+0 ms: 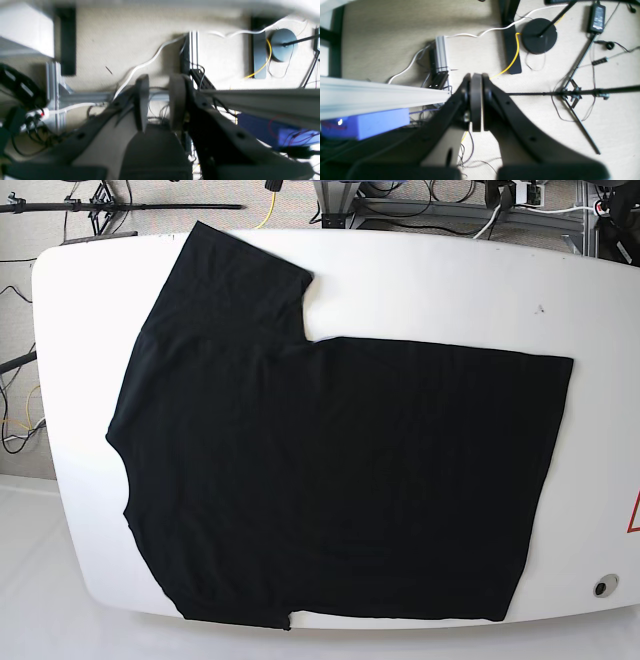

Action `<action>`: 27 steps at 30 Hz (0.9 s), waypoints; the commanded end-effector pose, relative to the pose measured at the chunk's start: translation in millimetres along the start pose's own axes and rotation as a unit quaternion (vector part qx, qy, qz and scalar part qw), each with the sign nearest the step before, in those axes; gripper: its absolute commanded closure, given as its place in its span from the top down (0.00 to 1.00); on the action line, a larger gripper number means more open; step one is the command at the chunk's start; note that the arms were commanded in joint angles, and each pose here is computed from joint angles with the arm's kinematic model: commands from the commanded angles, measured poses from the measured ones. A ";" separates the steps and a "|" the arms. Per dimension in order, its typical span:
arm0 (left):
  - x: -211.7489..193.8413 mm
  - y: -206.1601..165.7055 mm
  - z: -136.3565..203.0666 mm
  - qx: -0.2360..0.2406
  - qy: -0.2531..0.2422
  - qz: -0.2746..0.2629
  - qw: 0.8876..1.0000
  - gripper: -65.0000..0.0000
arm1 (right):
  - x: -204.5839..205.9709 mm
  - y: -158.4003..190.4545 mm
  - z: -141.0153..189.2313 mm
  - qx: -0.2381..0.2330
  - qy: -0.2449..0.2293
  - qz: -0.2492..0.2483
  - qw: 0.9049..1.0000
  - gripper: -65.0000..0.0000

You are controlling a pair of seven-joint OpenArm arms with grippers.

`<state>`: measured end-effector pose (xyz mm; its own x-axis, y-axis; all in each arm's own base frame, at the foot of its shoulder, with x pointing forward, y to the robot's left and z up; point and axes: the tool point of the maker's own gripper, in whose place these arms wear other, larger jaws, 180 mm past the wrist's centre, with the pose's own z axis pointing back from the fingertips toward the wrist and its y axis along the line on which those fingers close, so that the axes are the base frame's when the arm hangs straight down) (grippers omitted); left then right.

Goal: Fold the T-shirt properly

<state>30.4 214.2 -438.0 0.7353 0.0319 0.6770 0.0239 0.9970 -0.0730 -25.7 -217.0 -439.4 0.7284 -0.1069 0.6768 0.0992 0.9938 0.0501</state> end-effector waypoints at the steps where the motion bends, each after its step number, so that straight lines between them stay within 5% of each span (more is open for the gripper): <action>1: 15.9 -4.4 6.5 -0.013 -0.020 -0.004 1.000 0.25 | 14.4 2.5 5.3 0.008 -0.014 0.009 1.000 0.00; 14: 68.2 -12.9 15.5 -0.051 -0.074 -0.054 0.994 0.27 | 75.6 -2.9 0.5 -0.002 -0.028 0.066 0.997 0.13; 18: 95.2 -11.9 16.7 -0.047 -0.117 -0.056 0.990 0.29 | 102.4 -6.4 4.7 -0.004 -0.059 0.065 0.996 0.24; 27: 137.1 -9.3 19.4 -0.046 -0.166 -0.071 0.982 0.31 | 140.0 -10.4 3.1 0.003 -0.111 0.045 0.993 0.28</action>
<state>107.6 213.5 -346.6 0.5028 -0.0643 0.8620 0.1610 0.9867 -0.0203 62.7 -238.1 -357.8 0.6116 -0.0112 0.7911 0.0439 0.9988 -0.0199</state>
